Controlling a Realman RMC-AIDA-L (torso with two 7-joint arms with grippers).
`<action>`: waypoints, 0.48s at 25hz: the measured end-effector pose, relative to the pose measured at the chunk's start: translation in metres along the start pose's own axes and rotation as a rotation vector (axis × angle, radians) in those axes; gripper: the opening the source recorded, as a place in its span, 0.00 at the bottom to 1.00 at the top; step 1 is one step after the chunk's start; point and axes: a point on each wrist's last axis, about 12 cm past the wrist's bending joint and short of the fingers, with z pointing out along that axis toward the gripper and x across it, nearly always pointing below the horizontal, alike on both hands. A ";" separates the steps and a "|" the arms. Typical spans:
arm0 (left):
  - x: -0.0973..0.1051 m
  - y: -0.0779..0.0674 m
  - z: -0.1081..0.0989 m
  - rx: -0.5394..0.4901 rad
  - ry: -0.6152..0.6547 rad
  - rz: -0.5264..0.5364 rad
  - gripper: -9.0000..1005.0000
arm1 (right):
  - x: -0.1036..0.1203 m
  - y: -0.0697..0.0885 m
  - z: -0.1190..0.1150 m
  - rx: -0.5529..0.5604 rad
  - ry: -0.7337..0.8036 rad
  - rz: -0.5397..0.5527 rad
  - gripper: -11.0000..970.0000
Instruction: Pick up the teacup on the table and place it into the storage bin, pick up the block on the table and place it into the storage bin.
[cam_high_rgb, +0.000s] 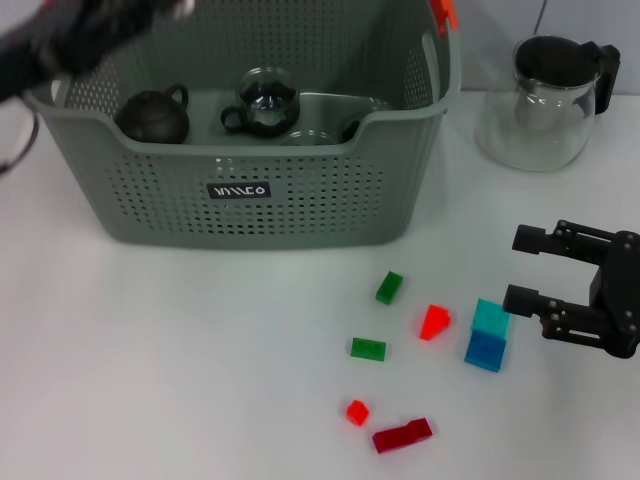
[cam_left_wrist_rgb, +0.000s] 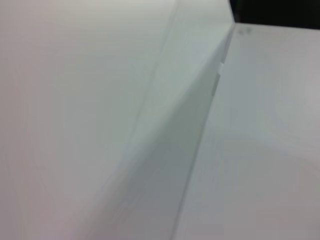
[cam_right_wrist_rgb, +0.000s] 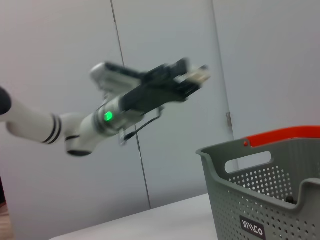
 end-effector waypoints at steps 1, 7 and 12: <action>-0.007 0.008 0.010 -0.025 0.009 0.001 0.42 | 0.000 0.000 0.000 0.000 0.000 0.000 0.77; -0.018 0.049 0.063 -0.240 0.290 0.020 0.42 | 0.000 0.000 0.000 0.003 -0.003 0.002 0.77; -0.008 0.056 0.090 -0.337 0.493 0.054 0.42 | 0.000 0.000 0.000 0.004 -0.006 0.003 0.77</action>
